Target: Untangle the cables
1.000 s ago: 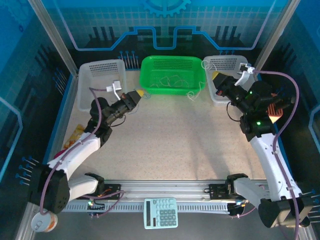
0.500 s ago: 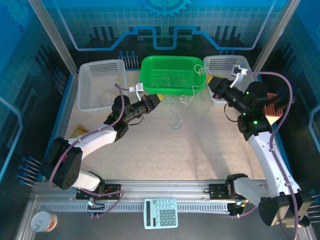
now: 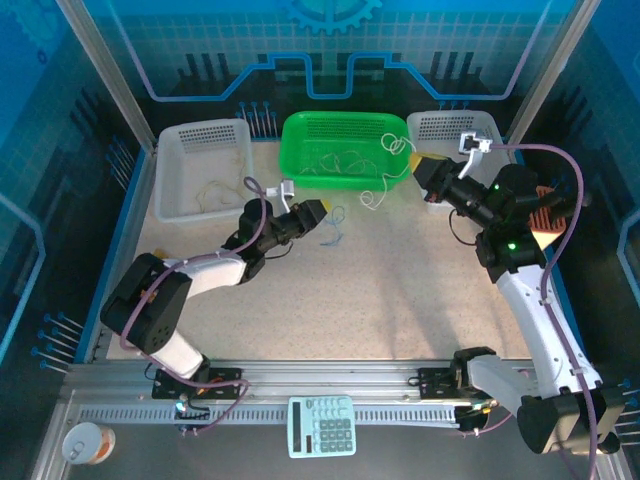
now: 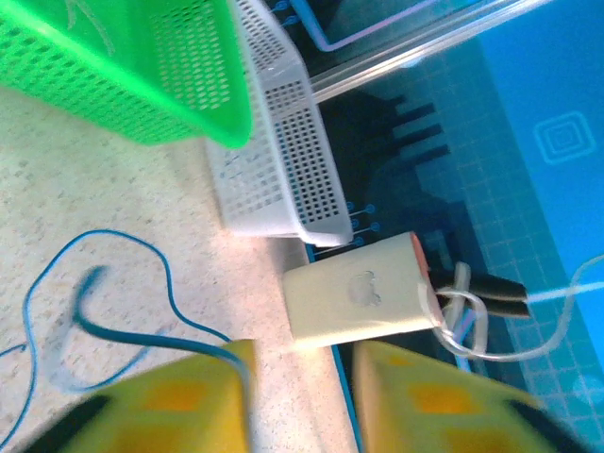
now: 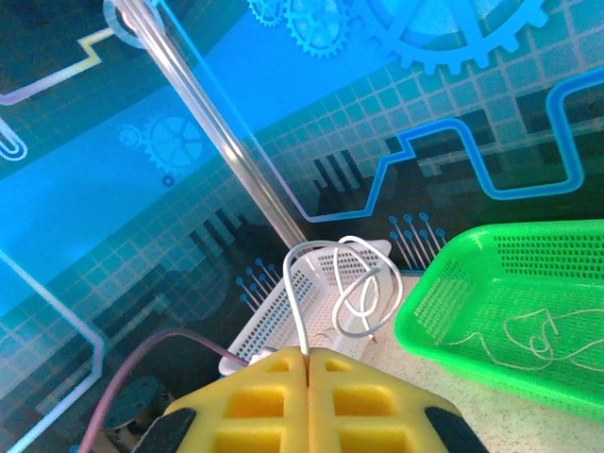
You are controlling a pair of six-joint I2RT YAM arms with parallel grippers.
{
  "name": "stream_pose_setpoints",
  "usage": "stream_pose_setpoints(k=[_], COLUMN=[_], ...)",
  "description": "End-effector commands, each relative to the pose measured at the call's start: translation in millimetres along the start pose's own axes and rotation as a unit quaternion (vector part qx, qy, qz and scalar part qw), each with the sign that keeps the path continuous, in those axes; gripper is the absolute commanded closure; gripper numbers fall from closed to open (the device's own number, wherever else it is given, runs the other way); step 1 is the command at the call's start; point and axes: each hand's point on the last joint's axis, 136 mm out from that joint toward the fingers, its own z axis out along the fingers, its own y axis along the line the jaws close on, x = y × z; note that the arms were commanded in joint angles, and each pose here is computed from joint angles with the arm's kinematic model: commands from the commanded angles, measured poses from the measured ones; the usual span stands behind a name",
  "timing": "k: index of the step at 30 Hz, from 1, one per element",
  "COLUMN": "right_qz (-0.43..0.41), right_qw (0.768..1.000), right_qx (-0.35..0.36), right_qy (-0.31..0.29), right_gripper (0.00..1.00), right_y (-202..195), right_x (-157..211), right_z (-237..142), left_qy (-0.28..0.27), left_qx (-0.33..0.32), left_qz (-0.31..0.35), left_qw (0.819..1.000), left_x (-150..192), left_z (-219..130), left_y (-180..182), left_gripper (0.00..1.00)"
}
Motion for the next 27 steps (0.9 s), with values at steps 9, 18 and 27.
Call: stream_pose_setpoints(k=[9, 18, 27], right_qz=[-0.019, 0.002, 0.024], right_qw=[0.996, 0.993, 0.987], right_qx=[-0.073, -0.102, -0.132], right_qy=[0.042, 0.057, 0.083], right_gripper=[1.0, 1.0, 1.0], right_y=[23.5, 23.9, 37.4], right_x=[20.4, 34.4, 57.4], right_z=[-0.7, 5.0, 23.9], left_qy=[-0.036, -0.039, -0.028], left_qx=[0.02, 0.077, 0.214], left_qz=[0.066, 0.115, 0.112], left_qw=[0.997, 0.99, 0.97], left_x=[-30.9, -39.5, -35.5], left_z=[-27.4, -56.3, -62.7], left_y=[-35.7, -101.8, -170.4], left_gripper=[0.2, 0.17, 0.37])
